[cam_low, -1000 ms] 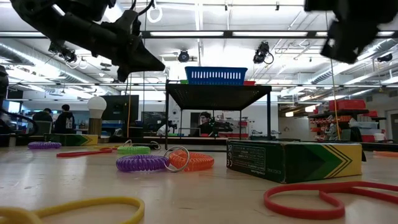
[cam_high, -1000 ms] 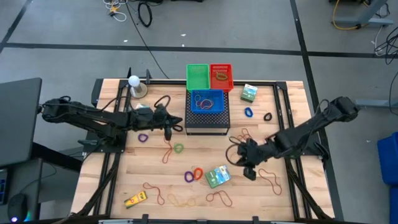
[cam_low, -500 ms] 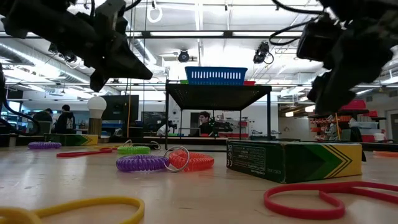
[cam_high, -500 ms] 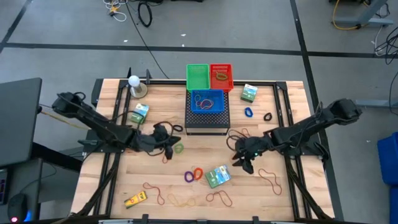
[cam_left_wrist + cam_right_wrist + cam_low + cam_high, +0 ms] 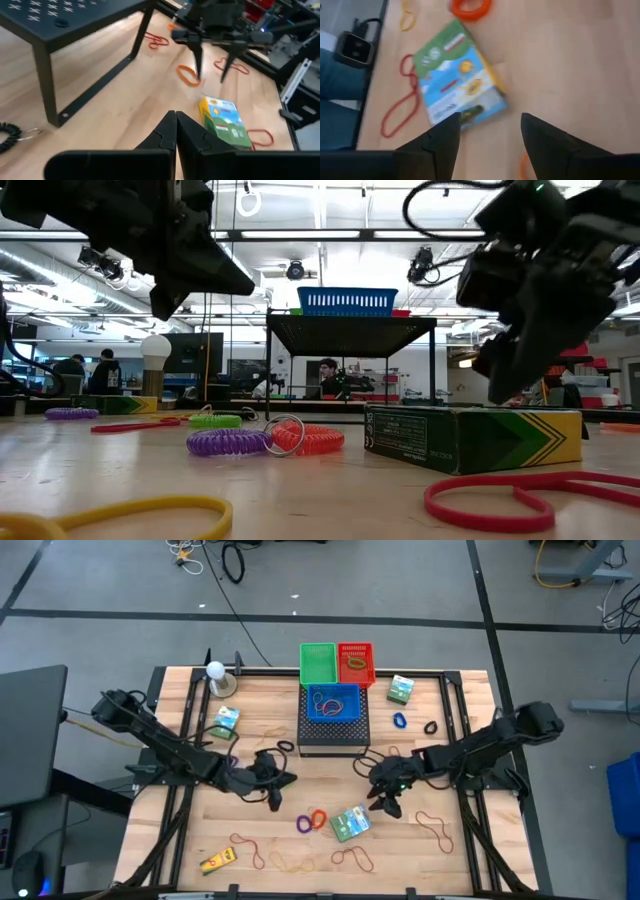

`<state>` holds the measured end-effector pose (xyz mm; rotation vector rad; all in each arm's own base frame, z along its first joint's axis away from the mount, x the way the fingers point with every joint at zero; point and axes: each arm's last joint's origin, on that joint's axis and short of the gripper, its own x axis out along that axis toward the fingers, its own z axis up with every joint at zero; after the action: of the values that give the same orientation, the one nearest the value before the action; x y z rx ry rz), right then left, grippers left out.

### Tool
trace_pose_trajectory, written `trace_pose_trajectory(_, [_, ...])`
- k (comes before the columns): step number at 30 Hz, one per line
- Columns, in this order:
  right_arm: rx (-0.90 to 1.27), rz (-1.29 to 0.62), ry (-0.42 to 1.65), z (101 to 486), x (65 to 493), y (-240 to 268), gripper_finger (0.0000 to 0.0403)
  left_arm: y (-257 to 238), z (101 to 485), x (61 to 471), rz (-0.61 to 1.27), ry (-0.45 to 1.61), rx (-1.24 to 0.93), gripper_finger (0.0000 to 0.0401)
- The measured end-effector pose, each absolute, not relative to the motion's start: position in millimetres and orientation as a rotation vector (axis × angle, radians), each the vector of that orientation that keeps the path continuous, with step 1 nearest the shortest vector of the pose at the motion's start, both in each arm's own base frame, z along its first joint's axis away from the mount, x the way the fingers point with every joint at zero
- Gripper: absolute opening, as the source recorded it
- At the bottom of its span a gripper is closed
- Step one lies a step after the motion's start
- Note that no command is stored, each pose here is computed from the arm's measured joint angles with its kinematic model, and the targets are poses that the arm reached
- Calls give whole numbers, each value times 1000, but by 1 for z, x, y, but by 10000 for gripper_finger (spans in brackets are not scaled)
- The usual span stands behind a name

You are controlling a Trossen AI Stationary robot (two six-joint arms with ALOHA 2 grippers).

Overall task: Pick & Place Office Desk Supplies
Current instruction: Put the box of crayon into the green bin on the shelf

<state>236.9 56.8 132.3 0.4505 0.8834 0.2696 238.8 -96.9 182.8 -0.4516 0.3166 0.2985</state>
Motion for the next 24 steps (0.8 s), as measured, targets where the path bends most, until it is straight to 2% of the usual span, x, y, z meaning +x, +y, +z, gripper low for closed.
trace_pose_trajectory(13, [446,427,963,112,273,58,210,-104,189,241,220,339,-427,5])
trace_pose_trajectory(17, [485,451,974,111,275,60,179,-104,189,241,203,347,-428,5])
trace_pose_trajectory(24, [593,495,1010,112,274,62,94,-105,189,241,191,352,-407,5])
